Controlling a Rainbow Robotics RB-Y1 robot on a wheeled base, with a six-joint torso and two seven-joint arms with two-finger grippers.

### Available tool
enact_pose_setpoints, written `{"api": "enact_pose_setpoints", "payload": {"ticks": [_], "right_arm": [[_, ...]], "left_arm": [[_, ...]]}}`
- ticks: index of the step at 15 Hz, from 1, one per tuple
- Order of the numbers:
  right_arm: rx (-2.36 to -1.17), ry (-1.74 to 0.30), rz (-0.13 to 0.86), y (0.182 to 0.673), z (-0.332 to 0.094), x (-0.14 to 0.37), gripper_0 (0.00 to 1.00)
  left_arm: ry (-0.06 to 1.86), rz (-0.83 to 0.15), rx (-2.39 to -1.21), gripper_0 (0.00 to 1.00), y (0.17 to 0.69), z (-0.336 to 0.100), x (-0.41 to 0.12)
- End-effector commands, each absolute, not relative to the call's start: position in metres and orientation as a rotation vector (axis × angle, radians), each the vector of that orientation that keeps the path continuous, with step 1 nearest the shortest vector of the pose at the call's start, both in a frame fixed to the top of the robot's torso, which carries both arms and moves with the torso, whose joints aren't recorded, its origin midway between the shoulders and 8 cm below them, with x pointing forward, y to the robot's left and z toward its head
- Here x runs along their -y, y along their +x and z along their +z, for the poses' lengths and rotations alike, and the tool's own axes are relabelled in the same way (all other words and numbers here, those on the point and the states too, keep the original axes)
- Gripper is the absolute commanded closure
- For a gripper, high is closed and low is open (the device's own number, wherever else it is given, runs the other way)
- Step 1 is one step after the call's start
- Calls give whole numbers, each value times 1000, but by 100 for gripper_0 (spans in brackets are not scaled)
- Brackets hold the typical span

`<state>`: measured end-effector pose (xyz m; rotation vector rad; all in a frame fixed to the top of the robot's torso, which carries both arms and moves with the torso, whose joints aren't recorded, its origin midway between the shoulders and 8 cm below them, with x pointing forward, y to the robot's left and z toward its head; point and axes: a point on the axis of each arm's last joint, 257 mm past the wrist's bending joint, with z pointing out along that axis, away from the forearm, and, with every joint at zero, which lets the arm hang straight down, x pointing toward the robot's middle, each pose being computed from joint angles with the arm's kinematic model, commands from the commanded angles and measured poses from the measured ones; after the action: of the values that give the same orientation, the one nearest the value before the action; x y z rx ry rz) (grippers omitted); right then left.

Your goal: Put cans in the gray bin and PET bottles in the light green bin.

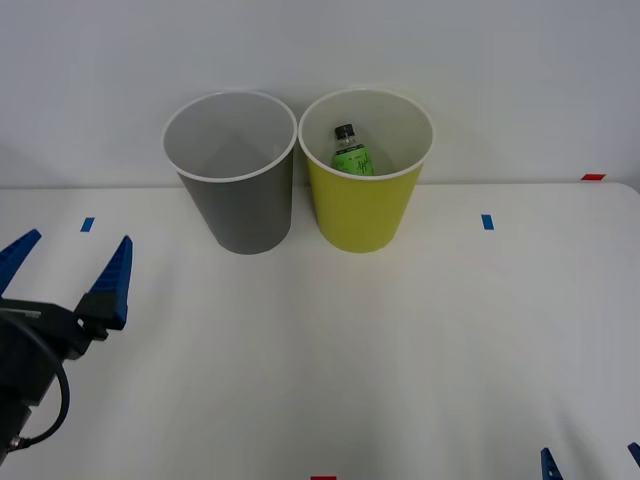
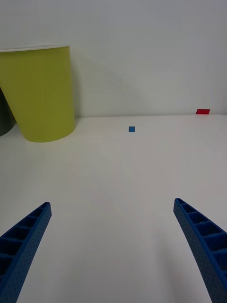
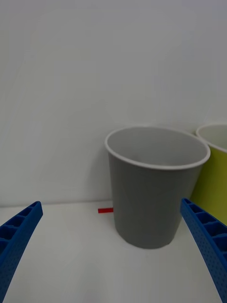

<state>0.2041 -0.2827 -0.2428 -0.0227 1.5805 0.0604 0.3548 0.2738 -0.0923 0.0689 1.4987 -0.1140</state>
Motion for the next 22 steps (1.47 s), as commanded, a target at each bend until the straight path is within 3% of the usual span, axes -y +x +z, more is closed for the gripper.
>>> {"api": "enact_pose_setpoints", "payload": {"ticks": [1, 10, 22], "right_arm": [[-1581, -23, 60, 204, -243, 283, 10], [-1581, -23, 60, 204, -243, 283, 10], [-1581, -23, 60, 204, -243, 283, 10]], "left_arm": [[53, -75, -1531, 0, 341, -117, -289], [40, -30, -1496, 0, 280, -190, -296], [59, 32, -1544, 0, 222, -228, -291]]}}
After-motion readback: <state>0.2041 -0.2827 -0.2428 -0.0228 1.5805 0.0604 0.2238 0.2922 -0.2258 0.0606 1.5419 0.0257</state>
